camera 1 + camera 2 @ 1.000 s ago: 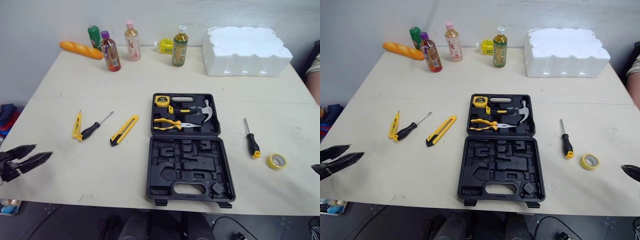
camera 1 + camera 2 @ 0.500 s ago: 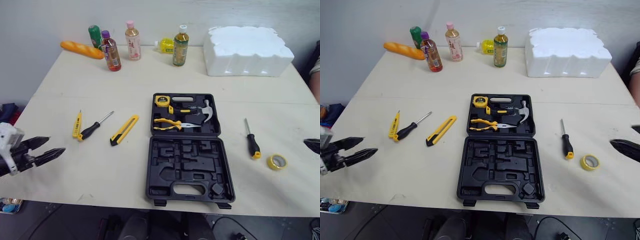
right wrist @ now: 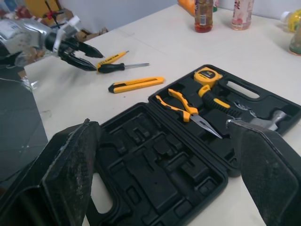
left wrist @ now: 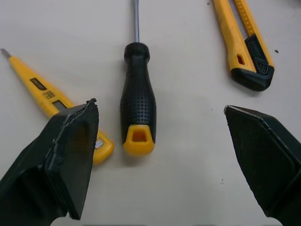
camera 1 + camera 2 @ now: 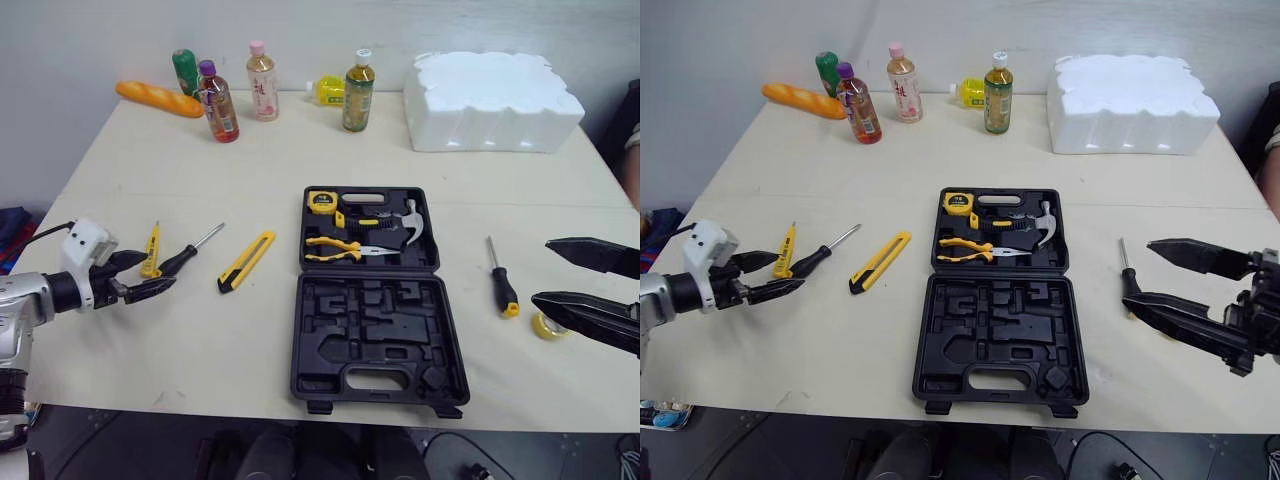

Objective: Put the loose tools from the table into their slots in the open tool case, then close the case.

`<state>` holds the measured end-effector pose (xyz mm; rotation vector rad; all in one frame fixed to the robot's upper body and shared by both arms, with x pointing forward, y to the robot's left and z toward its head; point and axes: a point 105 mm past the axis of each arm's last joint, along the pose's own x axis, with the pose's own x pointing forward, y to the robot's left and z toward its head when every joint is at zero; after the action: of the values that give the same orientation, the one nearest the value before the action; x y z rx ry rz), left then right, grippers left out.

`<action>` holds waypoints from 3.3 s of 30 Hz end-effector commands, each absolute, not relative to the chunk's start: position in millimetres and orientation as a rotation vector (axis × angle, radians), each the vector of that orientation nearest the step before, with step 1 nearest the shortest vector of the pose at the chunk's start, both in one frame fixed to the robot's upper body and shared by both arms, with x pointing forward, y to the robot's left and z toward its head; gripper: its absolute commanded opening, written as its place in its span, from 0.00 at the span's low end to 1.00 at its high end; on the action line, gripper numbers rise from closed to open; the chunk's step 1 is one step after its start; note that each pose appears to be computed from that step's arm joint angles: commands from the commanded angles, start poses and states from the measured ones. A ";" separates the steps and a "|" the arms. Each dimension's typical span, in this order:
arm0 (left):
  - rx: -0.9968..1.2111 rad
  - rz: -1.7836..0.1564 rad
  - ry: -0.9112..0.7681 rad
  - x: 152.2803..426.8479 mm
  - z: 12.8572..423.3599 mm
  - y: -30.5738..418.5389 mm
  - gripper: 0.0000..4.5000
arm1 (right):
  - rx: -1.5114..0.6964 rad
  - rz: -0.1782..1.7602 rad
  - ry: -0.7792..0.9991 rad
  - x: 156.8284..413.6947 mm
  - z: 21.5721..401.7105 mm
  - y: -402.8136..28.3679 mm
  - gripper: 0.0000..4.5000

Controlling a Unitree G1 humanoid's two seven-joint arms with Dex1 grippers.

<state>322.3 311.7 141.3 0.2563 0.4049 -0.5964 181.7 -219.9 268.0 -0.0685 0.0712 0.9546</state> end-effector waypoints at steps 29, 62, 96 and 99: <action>0.534 -0.739 0.355 343.6 182.5 285.8 0.23 | -0.131 0.892 0.068 177.6 266.2 -235.2 1.00; 0.938 -1.396 0.308 328.4 167.5 36.6 0.23 | -0.166 0.915 0.148 187.1 222.4 -213.1 1.00; 0.536 -1.620 -0.026 316.9 185.8 41.3 0.50 | -0.153 0.861 0.182 182.0 209.9 -214.2 1.00; 0.412 -1.565 -0.010 330.0 167.2 37.7 0.21 | -0.153 0.856 0.174 181.9 209.7 -213.1 1.00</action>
<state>323.7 36.9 169.9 0.4688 0.0109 -1.5997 184.4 -217.6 203.6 -0.1220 0.2119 0.8507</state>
